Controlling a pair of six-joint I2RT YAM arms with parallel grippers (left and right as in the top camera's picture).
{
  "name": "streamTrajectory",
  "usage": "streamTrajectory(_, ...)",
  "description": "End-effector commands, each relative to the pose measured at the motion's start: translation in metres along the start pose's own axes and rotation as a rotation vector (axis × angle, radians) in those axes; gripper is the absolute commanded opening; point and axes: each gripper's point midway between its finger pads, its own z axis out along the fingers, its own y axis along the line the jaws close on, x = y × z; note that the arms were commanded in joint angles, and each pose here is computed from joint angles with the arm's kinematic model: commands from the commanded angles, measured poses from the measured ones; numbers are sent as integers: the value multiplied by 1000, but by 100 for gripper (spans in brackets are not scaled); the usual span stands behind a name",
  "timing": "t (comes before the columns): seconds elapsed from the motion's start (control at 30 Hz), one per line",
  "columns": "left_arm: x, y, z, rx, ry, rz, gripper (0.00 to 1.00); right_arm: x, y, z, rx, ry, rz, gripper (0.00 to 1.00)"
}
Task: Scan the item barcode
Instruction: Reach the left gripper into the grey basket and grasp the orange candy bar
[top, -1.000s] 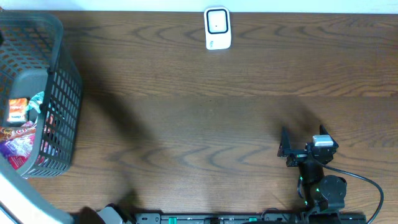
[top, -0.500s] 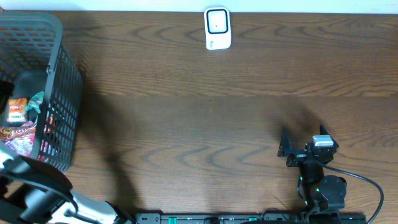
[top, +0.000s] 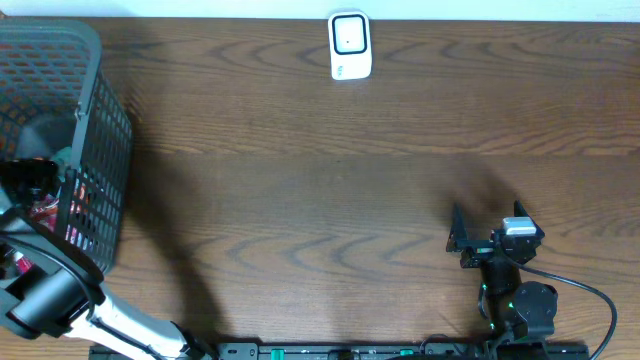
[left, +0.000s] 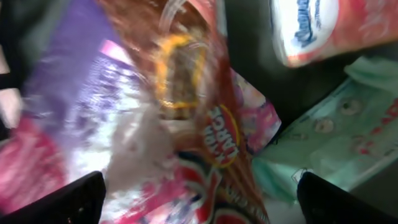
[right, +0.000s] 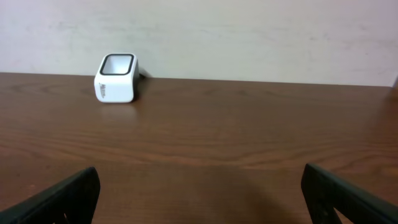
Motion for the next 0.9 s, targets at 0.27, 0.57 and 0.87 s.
streamTrajectory(0.27,7,-5,12,-15,-9,21,8,1,2,0,-8,2,3,99)
streamTrajectory(0.57,-2,-40,-109,348,-140,14,8,1,2,0,-8,2,3,99)
streamTrajectory(0.87,24,-31,-311,838,-566,90,7,1,2,0,-8,2,3,99)
